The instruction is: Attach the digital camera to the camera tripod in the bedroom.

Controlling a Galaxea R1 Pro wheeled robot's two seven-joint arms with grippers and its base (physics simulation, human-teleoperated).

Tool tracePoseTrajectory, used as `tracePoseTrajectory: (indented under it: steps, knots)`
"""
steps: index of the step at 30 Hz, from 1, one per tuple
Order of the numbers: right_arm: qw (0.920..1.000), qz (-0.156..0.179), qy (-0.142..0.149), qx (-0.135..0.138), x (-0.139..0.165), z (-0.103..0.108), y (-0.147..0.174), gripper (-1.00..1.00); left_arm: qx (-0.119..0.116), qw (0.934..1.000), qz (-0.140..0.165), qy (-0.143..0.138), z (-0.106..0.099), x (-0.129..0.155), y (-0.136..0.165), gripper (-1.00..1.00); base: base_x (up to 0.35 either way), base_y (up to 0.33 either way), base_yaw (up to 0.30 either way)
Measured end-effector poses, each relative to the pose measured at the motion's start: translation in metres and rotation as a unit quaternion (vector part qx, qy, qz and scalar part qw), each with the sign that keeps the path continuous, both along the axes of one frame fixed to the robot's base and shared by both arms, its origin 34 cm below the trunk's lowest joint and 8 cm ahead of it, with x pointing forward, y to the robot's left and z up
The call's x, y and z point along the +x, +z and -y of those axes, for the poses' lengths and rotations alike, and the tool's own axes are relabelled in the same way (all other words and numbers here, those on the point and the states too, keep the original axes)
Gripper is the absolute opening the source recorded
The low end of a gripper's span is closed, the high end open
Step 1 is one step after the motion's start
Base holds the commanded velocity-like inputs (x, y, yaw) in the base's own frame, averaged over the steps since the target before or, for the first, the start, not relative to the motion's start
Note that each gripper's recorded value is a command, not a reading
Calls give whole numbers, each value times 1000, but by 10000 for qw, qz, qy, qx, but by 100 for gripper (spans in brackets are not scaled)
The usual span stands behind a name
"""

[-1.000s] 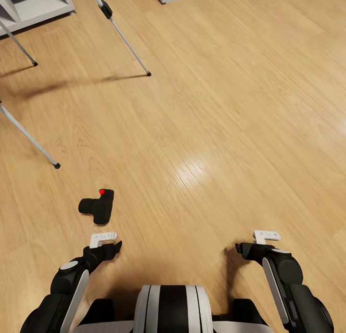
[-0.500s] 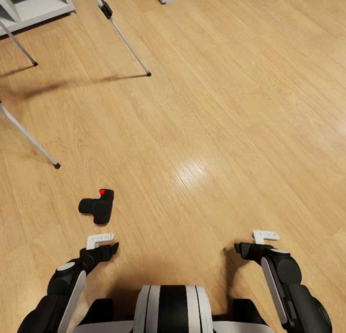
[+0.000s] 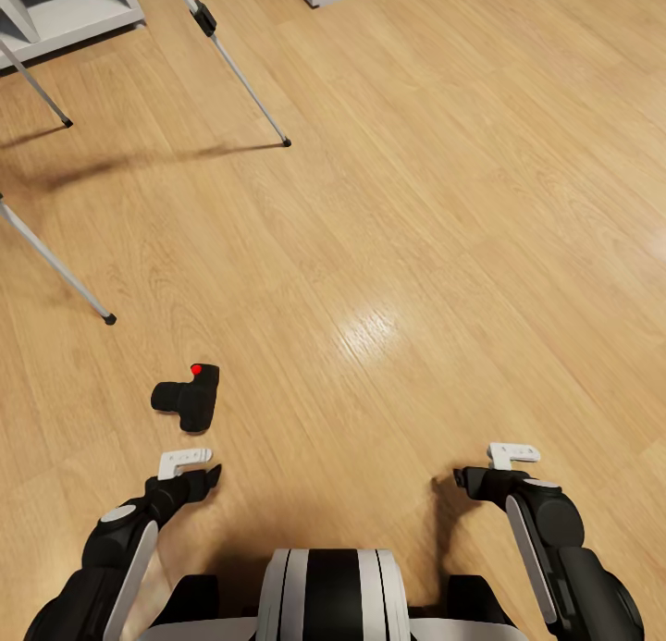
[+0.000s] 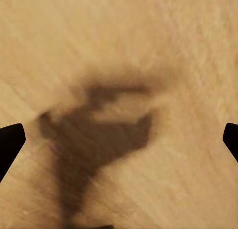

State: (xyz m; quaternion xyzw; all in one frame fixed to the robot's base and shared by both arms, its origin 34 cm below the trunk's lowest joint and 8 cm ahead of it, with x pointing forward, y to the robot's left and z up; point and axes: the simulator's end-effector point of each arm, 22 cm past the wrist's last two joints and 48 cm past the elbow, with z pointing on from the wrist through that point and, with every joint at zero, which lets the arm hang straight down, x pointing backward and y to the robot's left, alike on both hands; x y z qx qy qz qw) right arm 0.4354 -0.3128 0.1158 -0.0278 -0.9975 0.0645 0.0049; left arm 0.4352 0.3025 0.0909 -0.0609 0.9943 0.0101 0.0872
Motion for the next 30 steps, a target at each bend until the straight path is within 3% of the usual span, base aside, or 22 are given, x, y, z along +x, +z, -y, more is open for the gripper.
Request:
tracePoseTrajectory:
  steps: [9,18,23,24,30]
  knots:
    - [10000,0,9,12,0,-1,0,100,128,9997,183,-112,-17,7,1,100,0,0,0]
    - [10000,4,20,7,0,-1,0,100,324,9989,180,-279,-41,0,-4,100,0,0,0]
    - [10000,11,21,-6,1,-1,0,100,316,9987,294,-281,-38,4,-4,100,0,0,0]
    - [10000,11,21,-9,1,-1,0,100,344,9974,564,-296,-38,15,-1,100,0,0,0]
    - [10000,13,20,-14,1,-1,0,100,316,9977,533,-281,-34,15,-1,100,0,0,0]
